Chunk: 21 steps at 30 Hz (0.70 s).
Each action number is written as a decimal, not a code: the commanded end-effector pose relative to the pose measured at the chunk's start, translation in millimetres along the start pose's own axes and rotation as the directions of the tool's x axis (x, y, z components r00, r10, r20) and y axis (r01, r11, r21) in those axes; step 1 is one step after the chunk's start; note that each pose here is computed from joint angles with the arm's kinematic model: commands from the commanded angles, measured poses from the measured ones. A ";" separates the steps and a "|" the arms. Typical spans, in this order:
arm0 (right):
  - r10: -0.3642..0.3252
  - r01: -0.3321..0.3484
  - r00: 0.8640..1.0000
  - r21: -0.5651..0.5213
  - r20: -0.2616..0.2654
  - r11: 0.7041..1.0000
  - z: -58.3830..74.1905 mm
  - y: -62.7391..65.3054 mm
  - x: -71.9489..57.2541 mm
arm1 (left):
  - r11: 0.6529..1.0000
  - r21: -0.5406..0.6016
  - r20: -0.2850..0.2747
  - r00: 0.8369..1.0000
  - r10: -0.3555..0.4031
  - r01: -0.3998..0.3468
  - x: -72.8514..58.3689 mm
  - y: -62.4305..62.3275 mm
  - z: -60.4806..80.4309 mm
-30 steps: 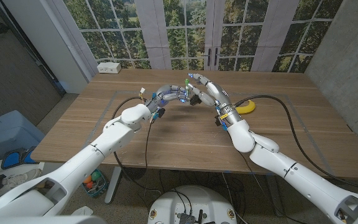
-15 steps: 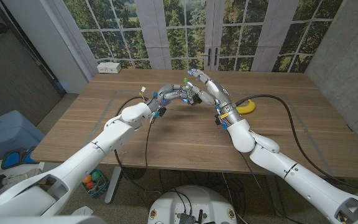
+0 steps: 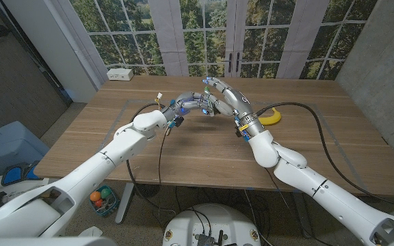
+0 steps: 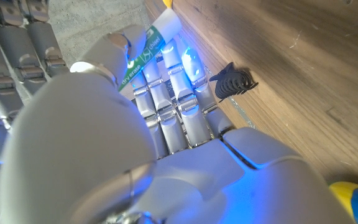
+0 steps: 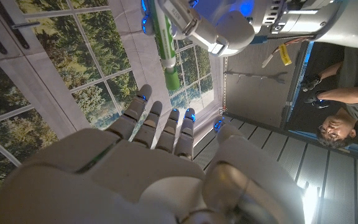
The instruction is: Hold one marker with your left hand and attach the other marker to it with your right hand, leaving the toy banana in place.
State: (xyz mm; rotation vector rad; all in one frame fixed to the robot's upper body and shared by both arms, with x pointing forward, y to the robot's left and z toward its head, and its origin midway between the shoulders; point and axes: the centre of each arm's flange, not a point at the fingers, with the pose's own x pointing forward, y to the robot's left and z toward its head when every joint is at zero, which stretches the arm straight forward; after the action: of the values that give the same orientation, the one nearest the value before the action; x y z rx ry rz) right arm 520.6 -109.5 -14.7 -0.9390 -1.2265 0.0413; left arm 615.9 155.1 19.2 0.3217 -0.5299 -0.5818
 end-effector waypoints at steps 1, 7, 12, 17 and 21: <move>0.047 -0.045 0.999 -0.075 0.020 0.996 7.4 1.1 6.0 | 0.998 0.069 -0.006 1.000 0.007 -0.006 -0.4 -3.7 8.9; 0.044 -0.042 0.999 -0.084 0.029 0.996 8.4 -0.4 8.9 | 0.995 0.103 -0.022 1.000 -0.003 0.005 1.7 -7.8 11.6; 0.061 -0.059 0.998 -0.082 0.021 0.995 6.5 -0.1 12.2 | 0.993 0.118 -0.030 1.000 -0.007 0.011 2.7 -10.3 13.0; 0.086 -0.085 0.996 -0.085 0.017 0.993 5.8 0.6 13.7 | 0.991 0.132 -0.026 1.000 -0.011 0.014 3.5 -13.2 14.7; 0.109 -0.108 0.994 -0.075 0.007 0.991 4.1 1.7 14.8 | 0.991 0.134 -0.015 1.000 -0.010 0.012 3.5 -15.1 16.7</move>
State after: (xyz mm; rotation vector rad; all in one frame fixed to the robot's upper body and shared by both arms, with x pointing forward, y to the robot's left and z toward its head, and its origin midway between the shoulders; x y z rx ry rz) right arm 519.9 -100.3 -6.2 -1.0481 -1.2272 0.0550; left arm 606.8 144.4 25.8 0.4285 -0.5405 -0.5578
